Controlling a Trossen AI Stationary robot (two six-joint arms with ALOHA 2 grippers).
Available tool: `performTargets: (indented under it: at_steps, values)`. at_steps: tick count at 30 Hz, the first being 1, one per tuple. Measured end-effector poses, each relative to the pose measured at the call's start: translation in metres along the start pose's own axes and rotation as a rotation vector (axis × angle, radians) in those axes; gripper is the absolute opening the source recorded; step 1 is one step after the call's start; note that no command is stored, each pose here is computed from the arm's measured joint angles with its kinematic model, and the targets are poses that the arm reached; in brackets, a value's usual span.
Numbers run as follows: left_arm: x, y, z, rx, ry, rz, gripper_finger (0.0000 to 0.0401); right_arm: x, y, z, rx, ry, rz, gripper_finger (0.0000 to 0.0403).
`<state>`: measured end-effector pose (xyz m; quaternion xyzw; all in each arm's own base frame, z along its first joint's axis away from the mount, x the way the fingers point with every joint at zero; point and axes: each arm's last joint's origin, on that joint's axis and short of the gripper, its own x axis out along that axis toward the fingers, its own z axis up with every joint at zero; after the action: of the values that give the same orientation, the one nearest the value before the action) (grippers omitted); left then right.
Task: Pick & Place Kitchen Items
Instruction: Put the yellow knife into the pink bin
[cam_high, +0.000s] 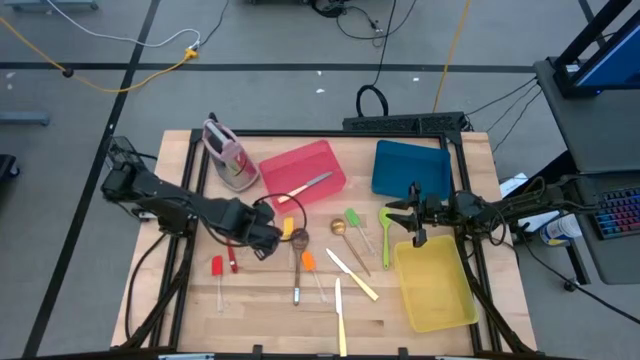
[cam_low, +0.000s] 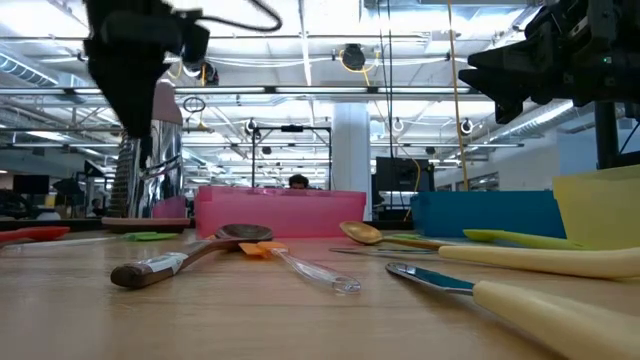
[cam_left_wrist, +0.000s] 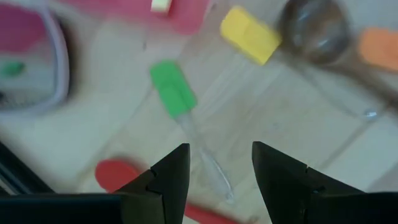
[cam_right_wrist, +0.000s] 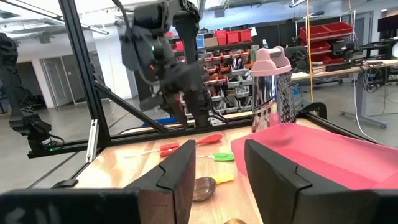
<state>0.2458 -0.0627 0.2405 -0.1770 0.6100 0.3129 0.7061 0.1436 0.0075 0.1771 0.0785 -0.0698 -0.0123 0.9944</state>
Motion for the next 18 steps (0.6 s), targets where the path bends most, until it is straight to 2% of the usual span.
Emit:
performTargets:
  at_steps: [3, 10, 18]
  values:
    - [0.015, 0.001, -0.006, -0.052, 0.038, 0.005, 0.0179, 0.0, 0.0, 0.0, 0.0, 0.0, 0.0, 0.013]
    - [0.042, -0.006, -0.01, -0.087, 0.001, -0.102, 0.0179, 0.0, 0.0, 0.0, 0.0, 0.0, 0.0, 0.013]
    - [0.055, -0.011, -0.01, -0.108, -0.051, -0.185, 0.0179, 0.0, 0.0, 0.0, 0.0, 0.0, 0.0, 0.013]
